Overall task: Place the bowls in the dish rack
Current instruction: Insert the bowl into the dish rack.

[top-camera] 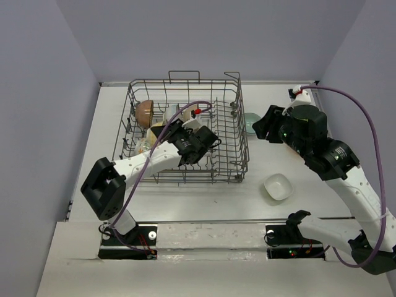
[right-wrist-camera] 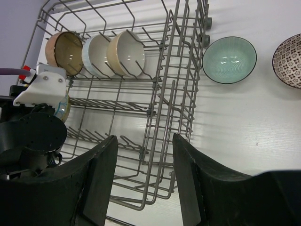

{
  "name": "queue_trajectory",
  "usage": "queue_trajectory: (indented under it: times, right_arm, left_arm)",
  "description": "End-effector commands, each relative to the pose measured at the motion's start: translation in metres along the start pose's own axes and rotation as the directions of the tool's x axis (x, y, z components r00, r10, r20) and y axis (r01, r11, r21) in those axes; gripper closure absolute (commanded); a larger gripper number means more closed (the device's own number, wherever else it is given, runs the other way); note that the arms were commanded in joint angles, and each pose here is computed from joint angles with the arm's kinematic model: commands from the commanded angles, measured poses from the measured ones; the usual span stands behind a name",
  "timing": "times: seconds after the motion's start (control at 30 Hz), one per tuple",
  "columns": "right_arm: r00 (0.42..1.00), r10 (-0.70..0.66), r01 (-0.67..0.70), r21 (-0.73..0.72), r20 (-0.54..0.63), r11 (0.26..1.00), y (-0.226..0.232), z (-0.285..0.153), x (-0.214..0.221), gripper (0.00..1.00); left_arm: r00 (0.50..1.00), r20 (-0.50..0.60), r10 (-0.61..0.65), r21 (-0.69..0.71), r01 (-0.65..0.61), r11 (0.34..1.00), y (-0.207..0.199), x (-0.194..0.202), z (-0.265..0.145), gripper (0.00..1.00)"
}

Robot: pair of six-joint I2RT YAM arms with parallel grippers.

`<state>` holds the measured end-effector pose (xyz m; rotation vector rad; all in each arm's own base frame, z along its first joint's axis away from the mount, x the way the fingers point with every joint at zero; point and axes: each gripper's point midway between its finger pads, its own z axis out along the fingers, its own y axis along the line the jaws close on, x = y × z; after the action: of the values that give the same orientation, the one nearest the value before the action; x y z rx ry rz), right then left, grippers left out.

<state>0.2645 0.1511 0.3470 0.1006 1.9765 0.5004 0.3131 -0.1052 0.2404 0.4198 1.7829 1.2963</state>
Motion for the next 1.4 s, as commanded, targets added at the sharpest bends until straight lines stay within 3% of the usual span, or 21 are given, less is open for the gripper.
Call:
queue_trajectory:
  times: [0.0, 0.47, 1.37]
  right_arm:
    - [0.998, 0.01, -0.007, -0.042, 0.059, 0.999, 0.008, -0.007, -0.013, 0.44]
    - [0.999, 0.001, 0.001, -0.048, 0.054, 0.999, 0.006, -0.01, -0.01, 0.44]
    - [0.997, -0.022, 0.023, -0.017, 0.073, 1.0, -0.008, -0.022, -0.006, 0.4]
  left_arm:
    - [0.998, -0.048, 0.051, -0.242, -0.061, 0.968, 0.066, 0.006, -0.005, 1.0]
    - [0.973, -0.107, 0.203, -0.226, -0.223, 0.948, 0.052, 0.025, -0.006, 1.0]
    - [0.935, -0.082, 0.344, -0.226, -0.354, 0.908, -0.006, 0.017, -0.009, 1.0]
